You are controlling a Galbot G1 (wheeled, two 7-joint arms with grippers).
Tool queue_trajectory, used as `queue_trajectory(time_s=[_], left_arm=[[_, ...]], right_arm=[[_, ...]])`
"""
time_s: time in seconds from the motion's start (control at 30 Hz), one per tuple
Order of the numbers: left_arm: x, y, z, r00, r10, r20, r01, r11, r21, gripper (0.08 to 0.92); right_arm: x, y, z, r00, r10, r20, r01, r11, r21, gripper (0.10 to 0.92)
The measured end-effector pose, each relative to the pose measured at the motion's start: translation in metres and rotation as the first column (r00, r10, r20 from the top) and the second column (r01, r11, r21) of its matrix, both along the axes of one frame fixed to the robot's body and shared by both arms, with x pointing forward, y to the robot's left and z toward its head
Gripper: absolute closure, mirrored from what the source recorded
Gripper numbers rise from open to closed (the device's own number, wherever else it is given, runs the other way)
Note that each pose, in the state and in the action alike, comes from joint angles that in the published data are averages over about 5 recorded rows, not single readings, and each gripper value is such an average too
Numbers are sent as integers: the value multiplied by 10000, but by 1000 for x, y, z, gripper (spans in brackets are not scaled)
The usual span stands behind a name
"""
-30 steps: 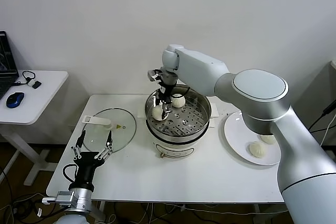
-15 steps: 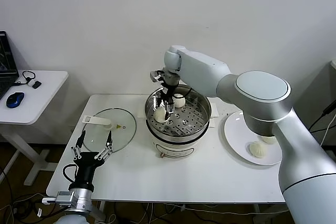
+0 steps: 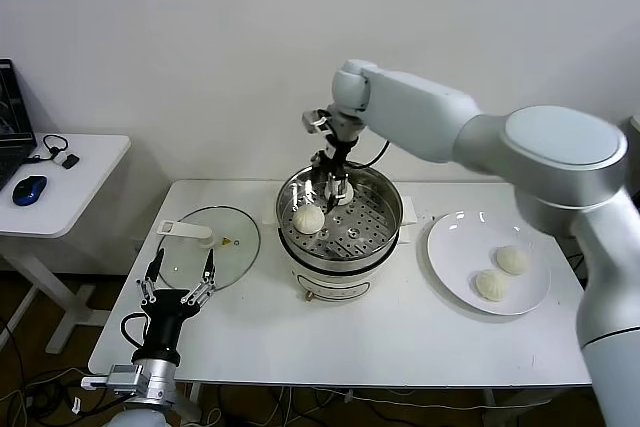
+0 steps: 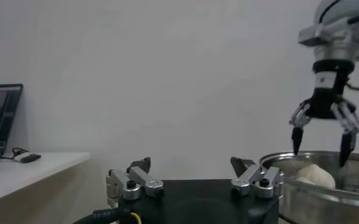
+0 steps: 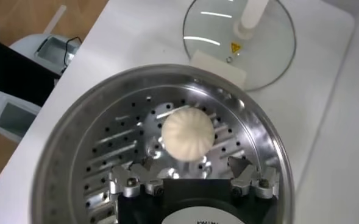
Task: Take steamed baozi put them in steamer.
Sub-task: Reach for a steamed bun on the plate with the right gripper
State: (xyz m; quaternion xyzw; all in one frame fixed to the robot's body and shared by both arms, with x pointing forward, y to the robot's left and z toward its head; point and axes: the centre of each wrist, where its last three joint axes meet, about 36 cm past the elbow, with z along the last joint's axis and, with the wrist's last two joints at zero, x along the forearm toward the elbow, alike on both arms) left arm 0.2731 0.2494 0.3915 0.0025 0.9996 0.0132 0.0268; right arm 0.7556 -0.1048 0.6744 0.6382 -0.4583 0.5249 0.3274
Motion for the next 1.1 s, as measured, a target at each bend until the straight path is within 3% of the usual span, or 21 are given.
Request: queue_trajectory(time_s=[0.23, 0.47, 0.77, 1.1], left_arm=[[0, -2, 0, 10000, -52, -2, 52, 10000, 48, 177], [-1, -1, 0, 10000, -45, -28, 45, 9999, 97, 177], [-1, -2, 1, 10000, -43, -7, 43, 10000, 80, 177], [-5, -4, 3, 10000, -38, -28, 39, 10000, 11, 177]], right_arm=[[-13, -67, 39, 9985, -461, 279, 460, 9989, 14, 200], [-30, -142, 47, 9927, -1169, 293, 1168, 9931, 61, 200], [-51, -232, 30, 9755, -2181, 281, 2186, 9757, -174, 200], [-77, -302, -18, 9563, -2925, 34, 2920, 9536, -738, 200]])
